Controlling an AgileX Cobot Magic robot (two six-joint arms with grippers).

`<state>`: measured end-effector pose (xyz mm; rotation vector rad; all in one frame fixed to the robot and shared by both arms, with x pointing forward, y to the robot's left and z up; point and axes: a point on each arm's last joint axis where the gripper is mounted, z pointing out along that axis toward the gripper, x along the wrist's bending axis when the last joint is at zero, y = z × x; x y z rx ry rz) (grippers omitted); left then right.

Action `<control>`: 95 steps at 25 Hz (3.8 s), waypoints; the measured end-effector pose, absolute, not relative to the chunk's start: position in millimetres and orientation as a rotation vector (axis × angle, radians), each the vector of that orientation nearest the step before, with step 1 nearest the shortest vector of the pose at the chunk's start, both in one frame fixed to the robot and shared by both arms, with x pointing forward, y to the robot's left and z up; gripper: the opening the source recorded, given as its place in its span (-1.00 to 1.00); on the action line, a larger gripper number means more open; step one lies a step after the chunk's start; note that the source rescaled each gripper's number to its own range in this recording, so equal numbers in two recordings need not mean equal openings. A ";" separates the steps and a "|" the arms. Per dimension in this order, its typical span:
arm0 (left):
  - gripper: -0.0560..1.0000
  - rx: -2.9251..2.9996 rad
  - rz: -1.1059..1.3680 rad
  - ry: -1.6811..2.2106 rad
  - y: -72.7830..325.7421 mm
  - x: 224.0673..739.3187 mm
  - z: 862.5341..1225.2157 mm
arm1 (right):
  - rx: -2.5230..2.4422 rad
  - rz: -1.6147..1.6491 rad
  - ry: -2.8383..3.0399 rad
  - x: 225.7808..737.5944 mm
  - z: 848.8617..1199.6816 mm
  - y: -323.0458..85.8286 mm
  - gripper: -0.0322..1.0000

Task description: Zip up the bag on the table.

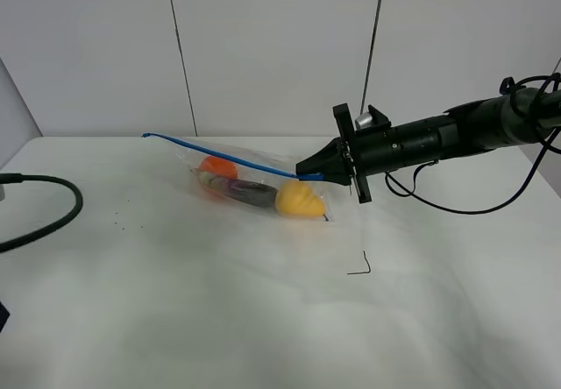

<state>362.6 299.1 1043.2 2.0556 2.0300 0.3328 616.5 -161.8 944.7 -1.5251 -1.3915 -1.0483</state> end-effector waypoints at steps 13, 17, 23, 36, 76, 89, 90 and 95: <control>1.00 1.825 0.722 1.693 299.0 282.7 1046.9 | -1.525 -1.048 -1.391 616.5 944.7 -161.8 -0.94; 1.00 1.784 0.790 1.648 300.1 272.5 1049.7 | -1.525 -1.048 -1.391 616.5 944.7 -161.8 -0.94; 1.00 1.707 0.878 1.573 300.7 255.4 1052.6 | -1.525 -1.048 -1.391 616.5 944.7 -161.8 -0.94; 1.00 1.613 0.980 1.481 301.5 233.8 1053.1 | -1.558 -0.954 -1.393 613.3 941.7 -163.0 0.61; 1.00 1.613 0.981 1.479 301.5 233.9 1053.2 | -2.244 -0.305 -2.255 677.8 1010.9 -288.4 1.00; 1.00 1.613 0.981 1.479 301.5 233.9 1053.2 | -2.246 -0.270 -2.283 585.1 1056.3 -291.3 1.00; 1.00 1.614 0.982 1.479 301.5 233.9 1053.2 | -2.246 -0.270 -2.283 575.0 1058.9 -291.3 1.00; 1.00 1.599 0.996 1.502 301.4 233.8 1053.2 | -2.244 -0.266 -2.280 509.0 1066.7 -291.5 1.00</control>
